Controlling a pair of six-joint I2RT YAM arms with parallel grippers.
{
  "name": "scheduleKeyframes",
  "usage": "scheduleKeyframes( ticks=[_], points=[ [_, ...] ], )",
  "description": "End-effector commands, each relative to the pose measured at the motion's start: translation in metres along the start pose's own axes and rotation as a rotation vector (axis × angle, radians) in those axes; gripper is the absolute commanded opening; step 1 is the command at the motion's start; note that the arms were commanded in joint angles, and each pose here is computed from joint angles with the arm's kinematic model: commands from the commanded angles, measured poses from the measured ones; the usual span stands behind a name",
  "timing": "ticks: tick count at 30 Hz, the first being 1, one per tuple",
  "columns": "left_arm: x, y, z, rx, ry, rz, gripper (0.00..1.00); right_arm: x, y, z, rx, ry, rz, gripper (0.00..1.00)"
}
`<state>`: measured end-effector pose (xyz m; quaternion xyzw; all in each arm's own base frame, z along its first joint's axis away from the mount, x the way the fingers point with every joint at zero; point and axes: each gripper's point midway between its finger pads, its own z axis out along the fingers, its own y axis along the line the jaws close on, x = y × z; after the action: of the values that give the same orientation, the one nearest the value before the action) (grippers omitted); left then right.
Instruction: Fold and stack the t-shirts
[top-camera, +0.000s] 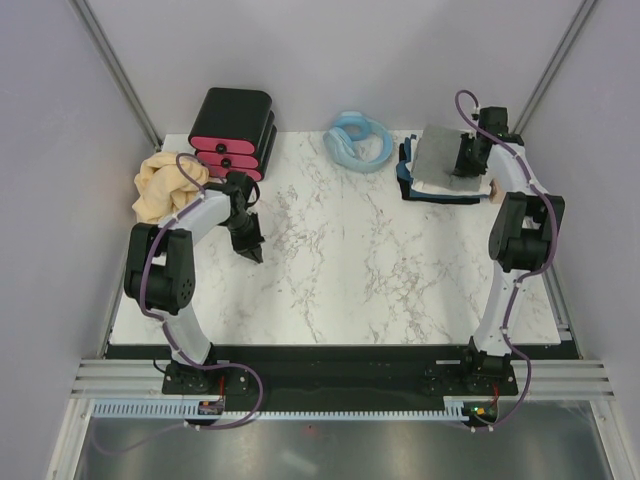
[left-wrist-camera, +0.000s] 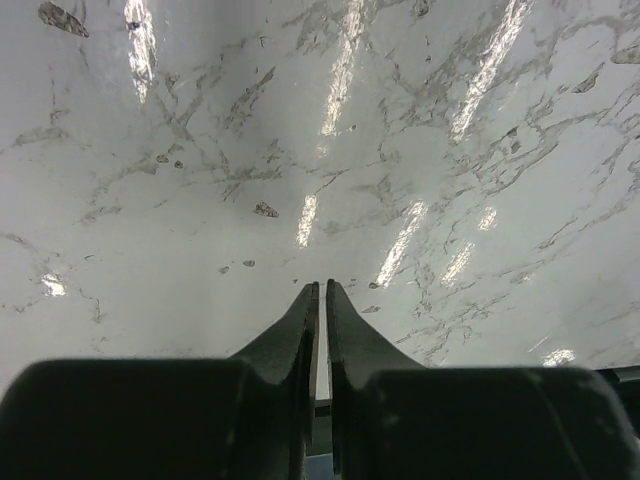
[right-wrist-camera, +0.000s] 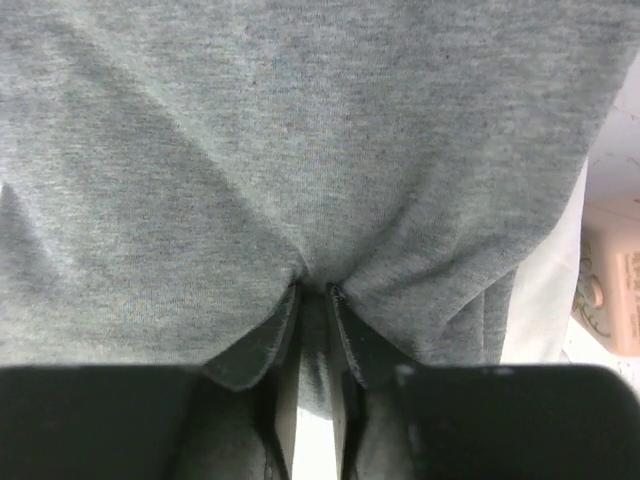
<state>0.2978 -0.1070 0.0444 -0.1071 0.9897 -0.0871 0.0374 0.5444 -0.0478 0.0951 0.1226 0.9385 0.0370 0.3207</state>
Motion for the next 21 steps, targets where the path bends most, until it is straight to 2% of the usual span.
scheduleKeyframes(
  ticks=[1,5,8,12,15,21],
  points=[
    [-0.014,-0.013,-0.006,0.044,-0.030,0.040,0.13,-0.024,0.009,-0.053,-0.020,-0.090,0.004,0.31],
    [-0.016,-0.015,-0.006,0.053,-0.028,0.036,0.14,-0.057,0.043,-0.093,-0.139,-0.192,0.005,0.35],
    [-0.017,-0.017,-0.005,0.059,-0.026,0.032,0.13,-0.058,0.065,-0.091,-0.179,-0.187,-0.012,0.33],
    [-0.018,-0.018,-0.007,0.059,-0.035,0.033,0.15,-0.036,0.095,-0.058,-0.205,-0.107,-0.039,0.34],
    [-0.020,-0.016,-0.010,0.049,-0.051,0.031,0.20,-0.012,0.114,-0.031,-0.213,-0.041,-0.036,0.35],
    [-0.022,-0.014,-0.018,0.038,-0.083,0.035,0.29,0.030,0.113,0.013,-0.135,0.061,-0.014,0.36]
  ],
)
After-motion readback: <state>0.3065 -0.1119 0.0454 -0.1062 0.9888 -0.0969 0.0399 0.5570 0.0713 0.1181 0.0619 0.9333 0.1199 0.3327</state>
